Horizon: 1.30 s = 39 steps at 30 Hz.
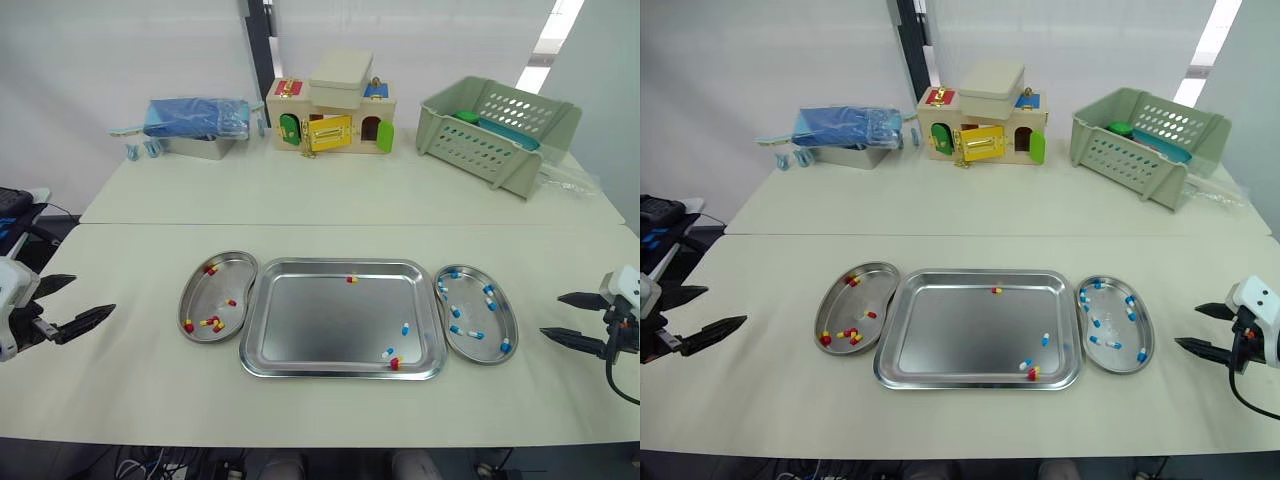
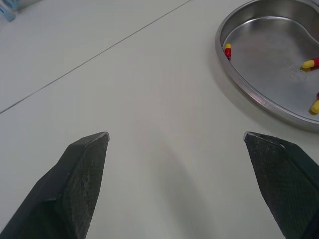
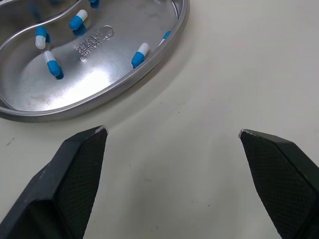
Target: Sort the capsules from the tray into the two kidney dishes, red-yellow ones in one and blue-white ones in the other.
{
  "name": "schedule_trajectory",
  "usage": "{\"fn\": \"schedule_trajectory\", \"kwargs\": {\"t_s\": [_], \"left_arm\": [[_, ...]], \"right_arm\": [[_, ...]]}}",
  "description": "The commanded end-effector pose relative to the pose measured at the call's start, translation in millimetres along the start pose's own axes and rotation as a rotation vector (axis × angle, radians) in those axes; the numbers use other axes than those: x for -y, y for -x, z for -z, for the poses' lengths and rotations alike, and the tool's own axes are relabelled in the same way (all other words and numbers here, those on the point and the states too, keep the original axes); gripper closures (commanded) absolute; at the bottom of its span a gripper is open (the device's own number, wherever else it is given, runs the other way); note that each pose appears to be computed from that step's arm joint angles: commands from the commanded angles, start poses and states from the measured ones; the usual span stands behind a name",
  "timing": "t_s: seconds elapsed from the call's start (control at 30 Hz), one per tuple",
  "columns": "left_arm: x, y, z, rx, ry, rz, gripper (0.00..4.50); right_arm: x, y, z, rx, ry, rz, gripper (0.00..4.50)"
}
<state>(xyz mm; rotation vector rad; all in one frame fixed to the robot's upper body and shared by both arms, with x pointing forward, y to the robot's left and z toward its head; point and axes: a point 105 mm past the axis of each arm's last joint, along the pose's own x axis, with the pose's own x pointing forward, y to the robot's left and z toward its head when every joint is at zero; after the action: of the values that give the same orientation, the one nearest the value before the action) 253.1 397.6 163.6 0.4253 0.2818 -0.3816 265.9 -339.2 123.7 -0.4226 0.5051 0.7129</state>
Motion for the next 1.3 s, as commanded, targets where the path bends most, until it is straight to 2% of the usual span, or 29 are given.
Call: {"fn": "schedule_trajectory", "kwargs": {"t_s": [0.03,0.17,0.23,0.27,0.37,0.43,0.7,0.83,0.93,1.1,1.3], "left_arm": [[4.5,-2.9,-9.0,0.040,-0.042,0.015,0.00],[22.0,-7.0,-8.7,0.006,-0.069,0.098,0.00],[30.4,-12.6,-16.3,0.004,-0.080,0.143,0.00],[35.1,-16.1,-21.5,0.002,-0.085,0.172,0.00],[66.0,-43.4,-55.1,0.015,-0.168,0.342,0.00],[82.0,-55.3,-69.8,0.016,-0.213,0.425,0.00],[124.3,-94.1,-103.4,0.019,-0.368,0.693,0.00],[148.1,-114.0,-115.4,0.029,-0.430,0.823,0.00],[166.7,-127.5,-125.5,0.052,-0.463,0.895,0.00],[185.6,-146.2,-135.1,0.072,-0.504,0.944,0.00],[205.1,-166.7,-138.6,0.035,-0.538,0.989,0.00]], "right_arm": [[1.5,6.4,-13.2,0.060,0.026,0.029,0.03],[-17.6,18.3,-30.5,0.230,-0.011,0.010,0.03],[-29.0,22.8,-28.3,0.241,-0.024,0.004,0.03],[-39.5,23.5,-26.6,0.242,-0.039,-0.019,0.03],[-104.8,17.0,-15.7,0.218,-0.096,-0.187,0.03],[-129.4,15.9,-17.2,0.236,-0.125,-0.222,0.03],[-184.8,0.1,-40.7,0.462,-0.066,-0.137,0.03],[-219.2,-11.2,-39.2,0.492,-0.054,-0.187,0.03],[-231.1,-16.0,-33.4,0.507,-0.072,-0.195,0.03],[-231.2,-25.3,-31.8,0.568,-0.048,-0.132,0.03],[-228.1,-31.9,-34.3,0.645,-0.055,-0.045,0.03]]}}
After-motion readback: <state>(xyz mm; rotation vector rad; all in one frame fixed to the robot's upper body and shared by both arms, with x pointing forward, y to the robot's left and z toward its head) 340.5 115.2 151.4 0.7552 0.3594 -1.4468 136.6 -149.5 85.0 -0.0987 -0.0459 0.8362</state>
